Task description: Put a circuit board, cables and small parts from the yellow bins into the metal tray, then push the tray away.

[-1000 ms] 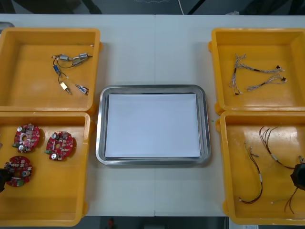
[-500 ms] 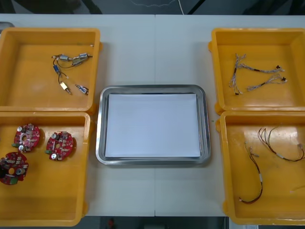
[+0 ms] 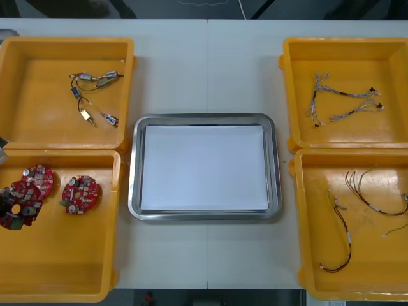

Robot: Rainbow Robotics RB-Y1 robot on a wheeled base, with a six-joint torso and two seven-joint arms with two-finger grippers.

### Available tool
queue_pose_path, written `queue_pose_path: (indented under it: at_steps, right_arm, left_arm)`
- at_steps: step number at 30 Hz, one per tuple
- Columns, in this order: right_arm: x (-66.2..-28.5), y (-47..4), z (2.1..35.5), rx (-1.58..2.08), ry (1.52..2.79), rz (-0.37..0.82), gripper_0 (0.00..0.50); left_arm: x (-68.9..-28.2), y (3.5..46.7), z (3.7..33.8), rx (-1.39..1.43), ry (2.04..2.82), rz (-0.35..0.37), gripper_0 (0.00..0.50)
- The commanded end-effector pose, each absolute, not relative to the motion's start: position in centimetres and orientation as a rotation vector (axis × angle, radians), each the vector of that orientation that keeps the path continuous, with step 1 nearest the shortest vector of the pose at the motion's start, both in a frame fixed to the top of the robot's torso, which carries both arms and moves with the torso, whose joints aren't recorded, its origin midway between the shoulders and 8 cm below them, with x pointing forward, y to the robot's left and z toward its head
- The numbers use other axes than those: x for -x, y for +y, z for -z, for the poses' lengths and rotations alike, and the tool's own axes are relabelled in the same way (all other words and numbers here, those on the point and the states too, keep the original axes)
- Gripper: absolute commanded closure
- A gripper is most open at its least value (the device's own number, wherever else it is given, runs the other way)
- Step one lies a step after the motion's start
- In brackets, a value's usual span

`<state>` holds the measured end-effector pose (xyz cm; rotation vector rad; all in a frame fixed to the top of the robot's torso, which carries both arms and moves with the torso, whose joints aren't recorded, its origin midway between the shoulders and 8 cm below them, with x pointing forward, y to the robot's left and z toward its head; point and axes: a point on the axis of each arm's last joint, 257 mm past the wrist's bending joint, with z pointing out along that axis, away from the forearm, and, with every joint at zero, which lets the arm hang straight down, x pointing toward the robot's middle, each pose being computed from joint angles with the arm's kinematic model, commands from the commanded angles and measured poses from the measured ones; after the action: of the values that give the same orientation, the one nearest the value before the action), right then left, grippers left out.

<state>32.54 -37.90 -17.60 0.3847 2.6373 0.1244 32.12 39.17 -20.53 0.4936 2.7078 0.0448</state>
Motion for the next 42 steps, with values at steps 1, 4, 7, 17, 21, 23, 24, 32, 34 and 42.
queue_pose_path:
  at_steps: [1, 4, 7, 17, 21, 23, 24, 32, 34, 42]
  right_arm:
    - [-32.7, -37.6, 13.7, -0.172, 2.6, -0.039, 0.5]
    - [-32.8, -36.1, 12.6, -0.059, 2.595, -0.059, 0.5]
    - [-33.1, -34.6, 11.4, 0.046, 2.574, -0.079, 0.5]
    - [-33.6, -31.5, 9.1, 0.55, 2.495, 0.025, 0.5]
    - [-33.8, -30.7, 8.8, 0.709, 2.46, 0.095, 0.5]
    - [-33.9, -30.4, 9.1, 0.787, 2.45, 0.126, 0.5]
    - [-33.9, -30.2, 9.3, 0.826, 2.446, 0.141, 0.5]
    - [-34.1, -29.0, 10.2, 1.017, 2.411, 0.192, 0.5]
    - [-34.2, -28.8, 10.2, 1.033, 2.406, 0.196, 0.5]
    - [-34.3, -29.2, 10.3, 1.027, 2.409, 0.22, 0.5]
  left_arm:
    - [-33.8, 35.5, 17.2, -0.409, 2.692, -0.06, 0.5]
    - [-34.3, 33.2, 16.5, -0.457, 2.686, -0.054, 0.5]
    - [-34.8, 30.8, 16.3, -0.494, 2.673, -0.025, 0.5]
    - [-37.0, 22.5, 16.2, -0.641, 2.602, 0.048, 0.499]
    - [-37.3, 19.8, 16.6, -0.701, 2.588, 0.067, 0.5]
    - [-37.4, 18.4, 16.9, -0.728, 2.576, 0.07, 0.5]
    - [-37.4, 17.6, 17.1, -0.744, 2.573, 0.073, 0.5]
    - [-38.1, 13.8, 19.1, -0.794, 2.565, 0.077, 0.498]
    - [-38.5, 13.2, 19.5, -0.796, 2.555, 0.078, 0.5]
    - [-40.4, 11.0, 21.9, -0.786, 2.538, 0.089, 0.5]
